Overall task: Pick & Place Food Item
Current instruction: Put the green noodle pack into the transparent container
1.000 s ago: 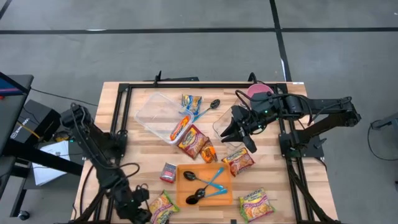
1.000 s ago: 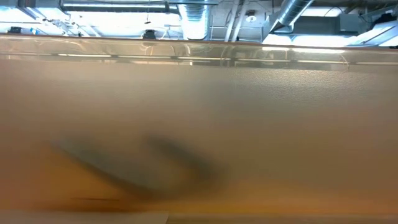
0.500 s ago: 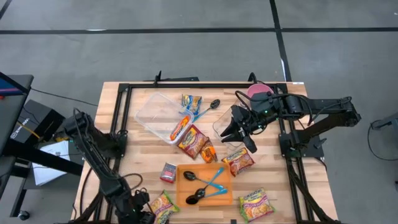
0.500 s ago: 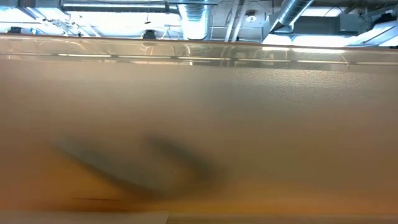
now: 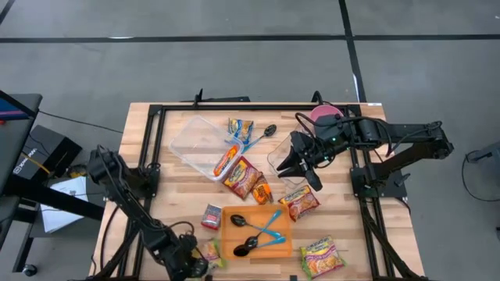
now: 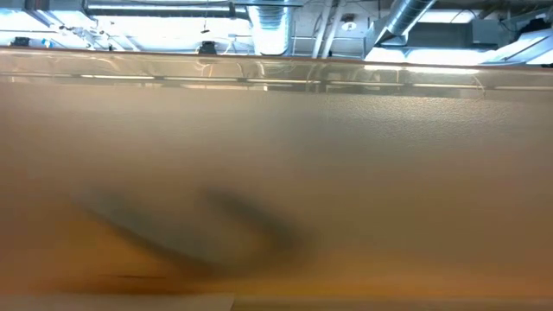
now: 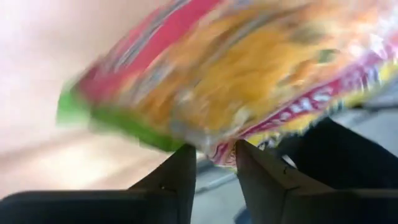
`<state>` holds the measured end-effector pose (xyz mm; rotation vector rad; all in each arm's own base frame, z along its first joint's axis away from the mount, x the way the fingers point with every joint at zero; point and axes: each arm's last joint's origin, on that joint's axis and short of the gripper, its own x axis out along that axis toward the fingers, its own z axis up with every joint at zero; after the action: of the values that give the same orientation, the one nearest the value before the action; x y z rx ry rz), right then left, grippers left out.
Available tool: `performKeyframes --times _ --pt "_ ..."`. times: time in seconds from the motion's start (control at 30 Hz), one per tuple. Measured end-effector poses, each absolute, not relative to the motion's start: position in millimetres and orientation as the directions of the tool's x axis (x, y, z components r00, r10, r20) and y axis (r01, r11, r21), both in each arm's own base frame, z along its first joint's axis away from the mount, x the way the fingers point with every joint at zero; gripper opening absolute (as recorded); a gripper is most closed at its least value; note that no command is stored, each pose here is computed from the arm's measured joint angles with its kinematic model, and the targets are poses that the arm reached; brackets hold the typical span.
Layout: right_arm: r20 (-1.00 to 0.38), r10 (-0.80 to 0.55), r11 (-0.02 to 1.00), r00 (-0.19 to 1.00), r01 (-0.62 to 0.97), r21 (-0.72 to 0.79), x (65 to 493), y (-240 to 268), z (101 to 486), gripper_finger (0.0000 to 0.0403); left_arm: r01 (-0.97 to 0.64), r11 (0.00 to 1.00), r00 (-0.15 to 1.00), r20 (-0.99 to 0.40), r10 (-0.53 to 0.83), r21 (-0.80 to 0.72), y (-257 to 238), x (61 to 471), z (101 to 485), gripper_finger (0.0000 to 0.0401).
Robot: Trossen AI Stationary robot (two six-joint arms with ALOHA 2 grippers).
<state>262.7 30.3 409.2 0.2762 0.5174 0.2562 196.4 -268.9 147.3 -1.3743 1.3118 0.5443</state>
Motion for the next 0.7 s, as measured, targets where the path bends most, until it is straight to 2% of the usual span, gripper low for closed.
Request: performKeyframes --times 0.2,0.43,0.53,0.7 --pt "-0.446 0.308 0.929 0.840 -0.164 0.331 262.8 30.2 409.4 0.0093 -0.945 0.245 0.168 -0.963 -0.209 -0.218 -239.4 186.9 156.5 0.0084" --pt "-0.443 0.299 0.930 0.845 -0.155 0.333 263.3 27.4 409.8 0.0093 -0.976 0.209 0.080 -0.994 0.078 -0.062 -192.8 181.1 170.0 0.0063" --pt "-0.434 0.294 0.931 0.851 -0.152 0.332 263.9 25.9 410.6 0.0093 -0.980 0.185 0.093 -0.989 0.115 -0.071 -173.1 175.4 173.9 0.0058" --pt "-0.430 0.291 0.931 0.855 -0.151 0.332 264.2 24.9 411.0 0.0093 -0.975 0.174 0.152 -0.985 0.075 -0.137 -151.1 157.7 186.5 0.0058"
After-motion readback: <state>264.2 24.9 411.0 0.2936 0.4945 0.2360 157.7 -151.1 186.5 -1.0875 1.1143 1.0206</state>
